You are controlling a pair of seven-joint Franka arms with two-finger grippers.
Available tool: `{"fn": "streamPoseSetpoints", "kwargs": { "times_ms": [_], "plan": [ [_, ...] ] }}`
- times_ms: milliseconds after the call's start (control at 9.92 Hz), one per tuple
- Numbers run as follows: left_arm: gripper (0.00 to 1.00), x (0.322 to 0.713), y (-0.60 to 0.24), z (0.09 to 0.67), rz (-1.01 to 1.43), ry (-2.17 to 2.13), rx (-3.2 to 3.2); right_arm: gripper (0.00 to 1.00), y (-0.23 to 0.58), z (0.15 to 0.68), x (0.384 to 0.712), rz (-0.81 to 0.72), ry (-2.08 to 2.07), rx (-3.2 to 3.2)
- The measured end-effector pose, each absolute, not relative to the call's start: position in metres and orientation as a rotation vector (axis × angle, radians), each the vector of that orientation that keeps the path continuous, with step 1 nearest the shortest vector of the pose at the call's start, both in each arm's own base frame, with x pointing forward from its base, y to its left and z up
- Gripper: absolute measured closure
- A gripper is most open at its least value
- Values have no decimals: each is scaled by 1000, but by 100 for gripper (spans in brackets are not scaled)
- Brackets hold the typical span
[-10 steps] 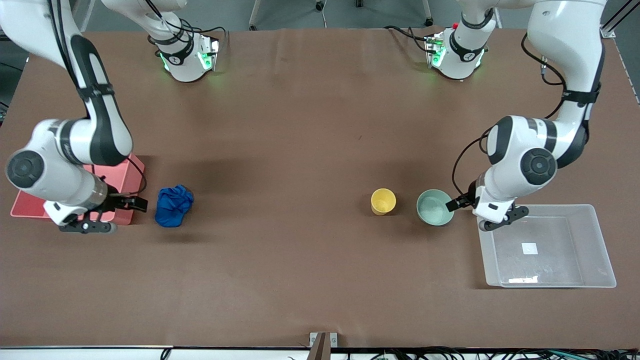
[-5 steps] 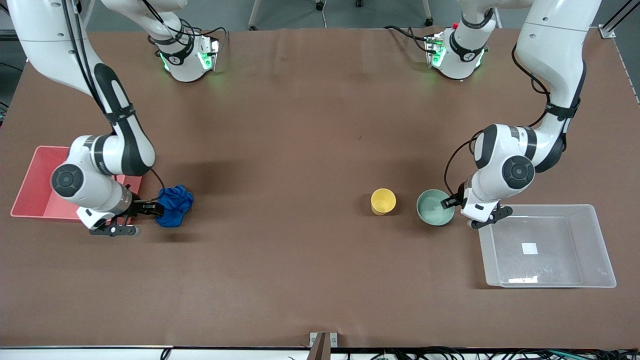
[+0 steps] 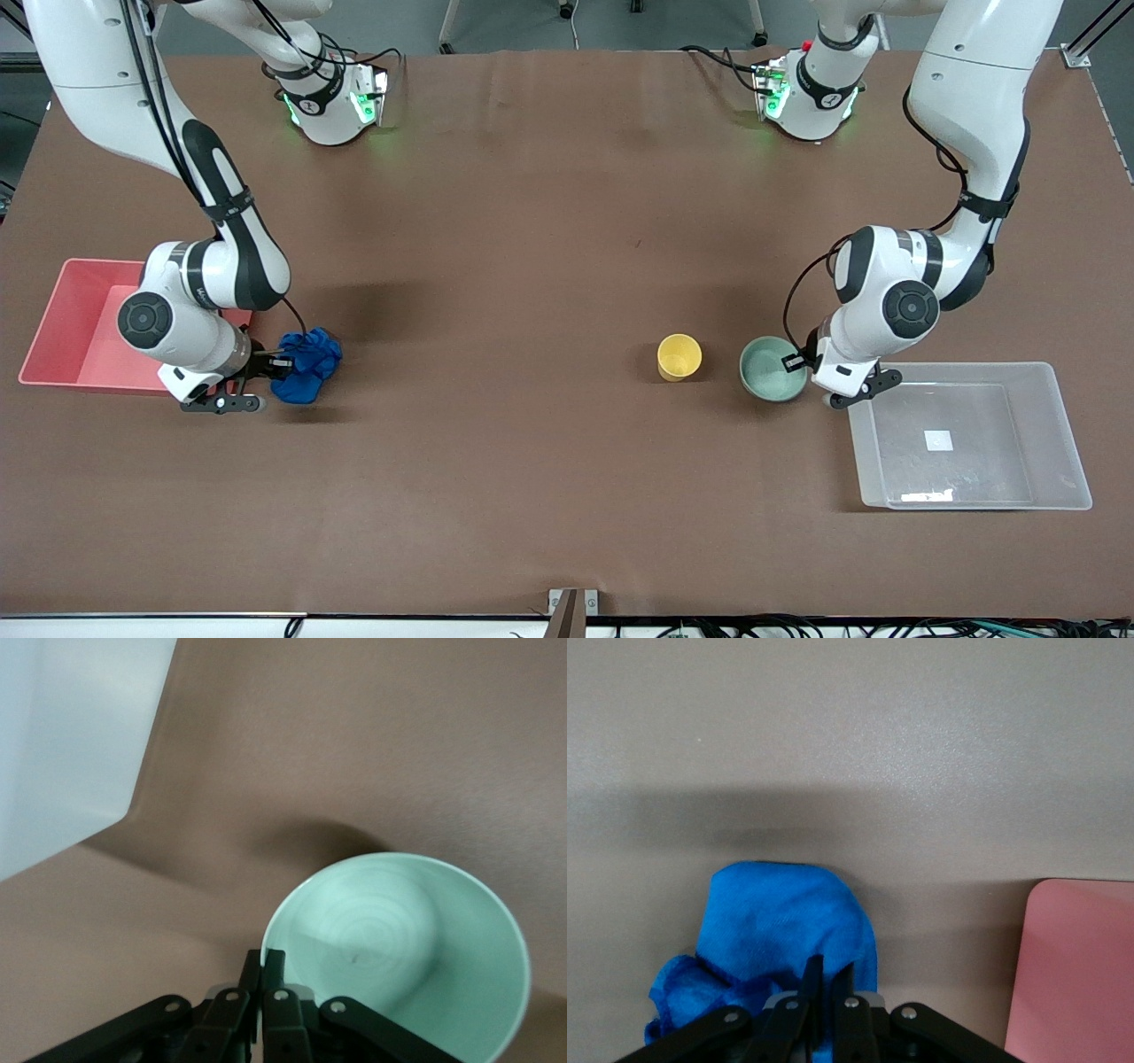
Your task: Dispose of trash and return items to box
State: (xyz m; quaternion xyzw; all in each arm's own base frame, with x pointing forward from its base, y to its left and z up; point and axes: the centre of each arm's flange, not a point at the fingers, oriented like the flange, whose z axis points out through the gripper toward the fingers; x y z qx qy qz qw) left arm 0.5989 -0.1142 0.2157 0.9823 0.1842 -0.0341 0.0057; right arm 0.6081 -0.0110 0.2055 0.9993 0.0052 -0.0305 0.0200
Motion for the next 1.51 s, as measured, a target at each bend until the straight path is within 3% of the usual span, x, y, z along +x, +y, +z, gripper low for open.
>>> {"fn": "streamPoseSetpoints", "kwargs": {
  "times_ms": [202, 403, 605, 706, 1008, 1311, 1513],
  "plan": [
    [97, 611, -111, 243, -73, 585, 3069, 96, -12, 240, 616, -159, 9, 3098],
    [97, 629, -100, 311, -91, 607, 3077, 96, -22, 330, 627, -216, -27, 3096],
    [97, 652, -51, 386, -11, 619, 3069, 96, -66, 405, 621, -180, -61, 3107],
    [97, 662, -8, 406, 41, 609, 3066, 96, -99, 416, 613, -168, -38, 3115],
    [97, 685, 119, 375, 45, 511, 3082, 95, -192, 392, 587, -224, -14, 3156],
    [97, 713, 131, 306, 22, 478, 3073, 86, -223, 356, 589, -174, -5, 3165],
    [97, 720, 119, 293, 15, 464, 3072, 59, -232, 342, 593, -144, 3, 3158]
  ]
}}
